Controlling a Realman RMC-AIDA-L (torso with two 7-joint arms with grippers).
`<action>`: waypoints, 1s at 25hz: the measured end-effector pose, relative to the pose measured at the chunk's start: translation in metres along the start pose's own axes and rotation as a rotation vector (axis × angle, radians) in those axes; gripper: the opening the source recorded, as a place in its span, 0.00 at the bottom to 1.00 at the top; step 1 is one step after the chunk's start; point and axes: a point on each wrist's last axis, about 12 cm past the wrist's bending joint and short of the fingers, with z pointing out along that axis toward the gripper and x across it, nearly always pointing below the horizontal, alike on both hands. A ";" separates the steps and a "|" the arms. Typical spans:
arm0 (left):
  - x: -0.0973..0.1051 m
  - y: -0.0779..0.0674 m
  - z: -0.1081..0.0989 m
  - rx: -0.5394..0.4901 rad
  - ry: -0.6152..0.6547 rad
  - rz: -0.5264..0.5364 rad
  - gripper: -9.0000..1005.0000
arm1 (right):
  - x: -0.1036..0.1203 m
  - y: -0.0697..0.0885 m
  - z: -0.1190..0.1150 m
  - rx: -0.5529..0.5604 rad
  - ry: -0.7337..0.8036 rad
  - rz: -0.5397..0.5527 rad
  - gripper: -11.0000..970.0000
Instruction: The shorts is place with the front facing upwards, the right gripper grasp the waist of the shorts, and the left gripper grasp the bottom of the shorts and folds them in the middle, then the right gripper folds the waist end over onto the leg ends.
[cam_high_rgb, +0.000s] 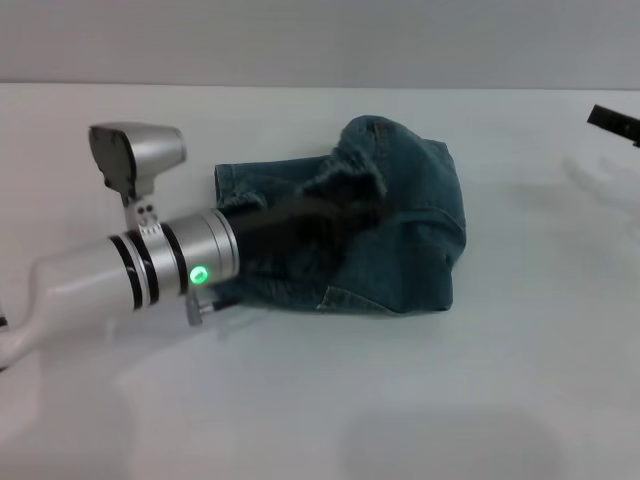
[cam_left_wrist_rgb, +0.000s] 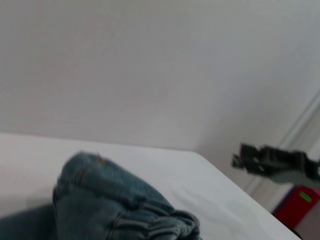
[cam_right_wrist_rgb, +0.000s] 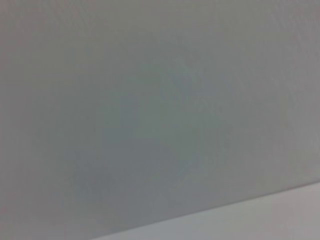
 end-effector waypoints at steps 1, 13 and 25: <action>-0.003 0.003 0.000 -0.014 -0.012 0.004 0.75 | 0.001 0.000 0.000 0.000 0.001 0.001 0.69; -0.021 0.039 -0.014 -0.254 -0.044 0.029 0.75 | 0.013 -0.002 -0.008 -0.031 -0.017 0.051 0.69; -0.021 0.064 -0.047 -0.400 -0.104 0.006 0.75 | 0.014 -0.004 -0.012 -0.033 -0.029 0.066 0.69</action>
